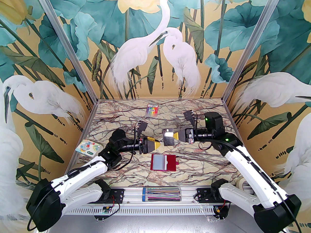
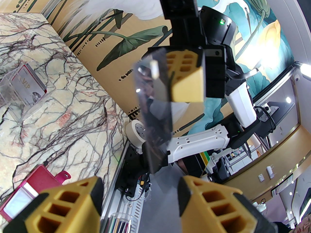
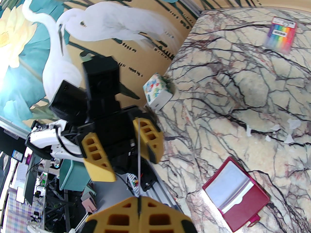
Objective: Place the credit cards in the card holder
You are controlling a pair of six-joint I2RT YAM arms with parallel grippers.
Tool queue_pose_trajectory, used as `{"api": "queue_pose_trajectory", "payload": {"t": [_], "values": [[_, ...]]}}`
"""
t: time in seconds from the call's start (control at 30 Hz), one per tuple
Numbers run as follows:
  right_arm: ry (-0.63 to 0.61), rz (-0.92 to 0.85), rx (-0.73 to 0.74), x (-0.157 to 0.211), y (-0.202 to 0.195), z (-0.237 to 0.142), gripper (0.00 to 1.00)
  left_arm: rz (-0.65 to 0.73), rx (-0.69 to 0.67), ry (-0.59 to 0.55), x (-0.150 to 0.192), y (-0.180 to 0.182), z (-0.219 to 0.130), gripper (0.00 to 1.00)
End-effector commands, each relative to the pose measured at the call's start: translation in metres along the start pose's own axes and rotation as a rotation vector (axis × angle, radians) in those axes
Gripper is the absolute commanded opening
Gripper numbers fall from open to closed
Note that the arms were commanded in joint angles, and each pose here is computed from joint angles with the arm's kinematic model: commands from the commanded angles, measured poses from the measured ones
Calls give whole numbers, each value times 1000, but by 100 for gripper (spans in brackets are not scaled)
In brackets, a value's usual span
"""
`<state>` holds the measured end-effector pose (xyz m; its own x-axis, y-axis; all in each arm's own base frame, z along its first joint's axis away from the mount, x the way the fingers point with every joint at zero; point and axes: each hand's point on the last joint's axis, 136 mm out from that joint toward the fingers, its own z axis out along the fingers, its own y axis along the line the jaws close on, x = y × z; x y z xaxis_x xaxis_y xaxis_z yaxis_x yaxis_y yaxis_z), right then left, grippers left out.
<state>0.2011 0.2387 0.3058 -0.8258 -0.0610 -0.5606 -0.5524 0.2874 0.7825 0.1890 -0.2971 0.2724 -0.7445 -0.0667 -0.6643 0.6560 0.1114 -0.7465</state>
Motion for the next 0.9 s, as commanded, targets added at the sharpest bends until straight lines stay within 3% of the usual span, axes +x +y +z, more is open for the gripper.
{"api": "queue_pose_trajectory", "payload": {"t": [0.0, 0.2, 0.53, 0.73, 0.87], "values": [[26, 10, -36, 5, 2, 7, 0, 36, 71, -9, -12, -18, 1, 55], [43, 27, -37, 7, -4, 16, 0, 12, 142, -6, -14, -27, 4, 48], [56, 35, -35, 12, -9, 21, 0, -16, 152, 2, -13, -26, 5, 28], [41, 19, -45, 9, -6, 20, 0, -46, 144, -10, -15, -25, 5, 1], [29, -13, -91, 8, 5, 18, 22, -72, 157, -20, -15, -29, 3, 0]]}}
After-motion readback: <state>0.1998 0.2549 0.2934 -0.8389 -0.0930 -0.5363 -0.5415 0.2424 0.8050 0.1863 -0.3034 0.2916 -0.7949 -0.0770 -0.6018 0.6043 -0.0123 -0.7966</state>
